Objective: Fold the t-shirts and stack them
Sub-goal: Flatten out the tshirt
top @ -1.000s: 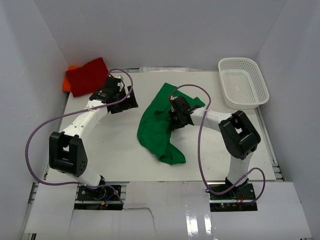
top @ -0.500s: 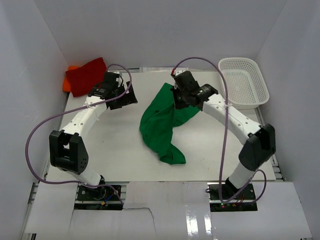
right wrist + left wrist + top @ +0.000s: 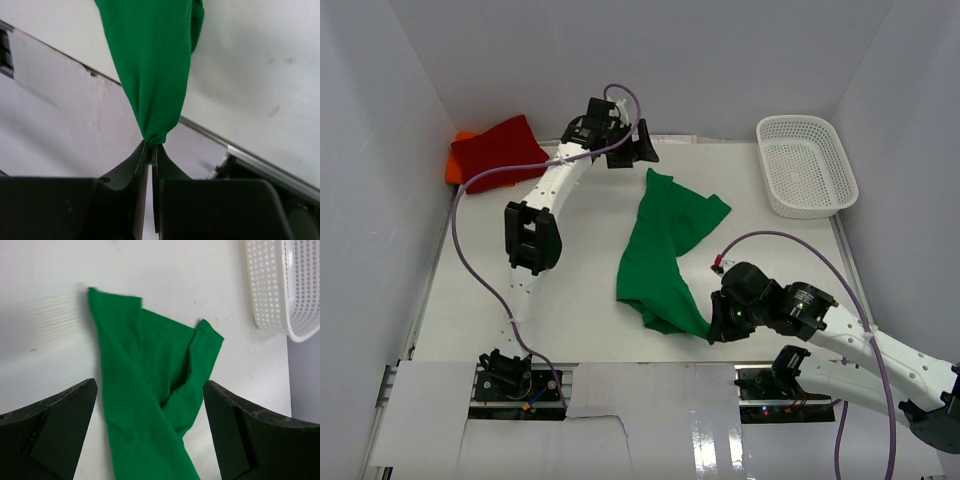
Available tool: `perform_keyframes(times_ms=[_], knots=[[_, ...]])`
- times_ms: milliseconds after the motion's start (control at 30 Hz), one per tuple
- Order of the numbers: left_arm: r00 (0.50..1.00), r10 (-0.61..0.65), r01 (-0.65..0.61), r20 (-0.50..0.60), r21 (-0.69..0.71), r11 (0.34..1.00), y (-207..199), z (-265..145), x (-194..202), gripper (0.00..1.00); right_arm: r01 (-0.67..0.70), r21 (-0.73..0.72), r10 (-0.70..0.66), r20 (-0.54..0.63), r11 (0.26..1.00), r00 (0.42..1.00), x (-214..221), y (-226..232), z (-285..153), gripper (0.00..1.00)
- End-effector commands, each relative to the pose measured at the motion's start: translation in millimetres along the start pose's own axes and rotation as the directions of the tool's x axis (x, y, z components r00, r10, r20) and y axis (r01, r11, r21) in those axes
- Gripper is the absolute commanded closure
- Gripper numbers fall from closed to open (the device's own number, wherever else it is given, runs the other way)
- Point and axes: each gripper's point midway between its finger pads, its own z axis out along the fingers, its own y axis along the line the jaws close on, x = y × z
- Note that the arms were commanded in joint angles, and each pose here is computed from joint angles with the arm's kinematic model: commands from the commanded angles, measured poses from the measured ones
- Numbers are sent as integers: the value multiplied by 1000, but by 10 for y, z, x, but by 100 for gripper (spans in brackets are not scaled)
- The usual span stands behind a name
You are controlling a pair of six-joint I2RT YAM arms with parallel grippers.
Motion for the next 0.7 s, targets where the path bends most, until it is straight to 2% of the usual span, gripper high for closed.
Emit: perform_keyframes(times_ms=[0,100,233,400,567,667], knots=[[996,72,-62,-58,154,986,-584,48,179,2,-139,-25,139,6,990,990,141,75,-102,92],[991,73,-54,-111,161,985,-486,299,482,3,-126,8,126,3,992,992,148,37,-72,92],[980,146,-118,-136,194,974,-661,515,748,3,-90,20,90,-10,996,996,83,79,14,92],[966,222,-218,-128,46,975,-505,802,910,3,-66,-11,66,3,998,998,-4,184,82,92],[950,307,-312,-53,-134,941,-271,987,786,11,-71,-17,71,9,997,997,-3,192,94,92],[935,354,-353,-25,-176,919,-273,1079,786,12,-71,-20,71,15,997,997,-14,200,83,92]])
